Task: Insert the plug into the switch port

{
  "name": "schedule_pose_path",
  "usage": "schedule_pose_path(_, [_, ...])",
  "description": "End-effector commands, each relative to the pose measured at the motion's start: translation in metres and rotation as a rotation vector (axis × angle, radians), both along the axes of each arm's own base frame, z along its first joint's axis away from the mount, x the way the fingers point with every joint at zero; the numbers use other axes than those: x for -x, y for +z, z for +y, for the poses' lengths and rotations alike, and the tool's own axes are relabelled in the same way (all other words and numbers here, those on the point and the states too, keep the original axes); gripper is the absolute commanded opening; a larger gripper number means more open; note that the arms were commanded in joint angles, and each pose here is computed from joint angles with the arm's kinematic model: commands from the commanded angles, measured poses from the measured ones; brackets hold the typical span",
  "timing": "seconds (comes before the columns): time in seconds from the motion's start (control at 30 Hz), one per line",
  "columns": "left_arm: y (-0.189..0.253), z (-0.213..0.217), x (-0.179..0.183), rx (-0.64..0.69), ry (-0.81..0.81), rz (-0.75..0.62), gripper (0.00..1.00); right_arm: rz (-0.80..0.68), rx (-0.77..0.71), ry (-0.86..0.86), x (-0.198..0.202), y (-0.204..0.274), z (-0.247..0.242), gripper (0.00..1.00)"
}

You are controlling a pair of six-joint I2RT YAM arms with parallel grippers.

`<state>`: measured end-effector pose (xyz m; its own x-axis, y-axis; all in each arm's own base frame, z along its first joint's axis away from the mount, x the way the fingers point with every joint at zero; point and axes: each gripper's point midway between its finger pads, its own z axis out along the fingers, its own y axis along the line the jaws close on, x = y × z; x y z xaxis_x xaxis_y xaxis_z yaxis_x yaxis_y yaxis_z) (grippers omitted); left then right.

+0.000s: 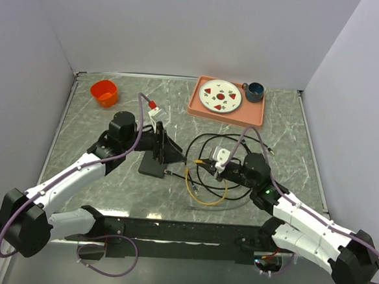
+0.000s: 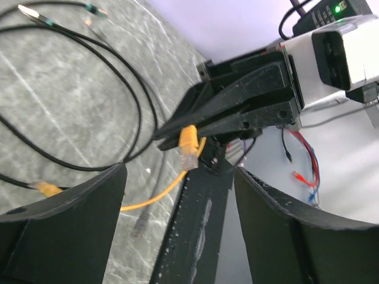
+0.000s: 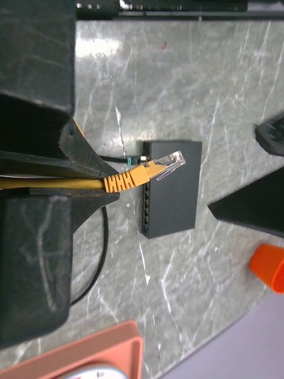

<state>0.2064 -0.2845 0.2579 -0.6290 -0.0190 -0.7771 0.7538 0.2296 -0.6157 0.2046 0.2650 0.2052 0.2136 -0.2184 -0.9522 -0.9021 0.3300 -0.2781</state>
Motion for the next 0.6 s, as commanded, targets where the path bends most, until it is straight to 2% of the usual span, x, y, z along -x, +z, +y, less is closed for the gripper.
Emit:
schedule_pose_path(0.0, [0.018, -0.012, 0.012, 0.015, -0.073, -0.056, 0.76, -0.16, -0.057, -0.064, -0.007, 0.033, -0.002, 0.0])
schedule_pose_path(0.1, [0.021, -0.016, 0.014, 0.023, -0.084, -0.057, 0.71, -0.191, -0.051, -0.135, -0.013, 0.039, -0.007, 0.0])
schedule_pose_path(0.57, [0.023, -0.024, 0.016, 0.013, -0.074, -0.075, 0.63, -0.375, 0.049, -0.248, 0.001, 0.053, -0.001, 0.0])
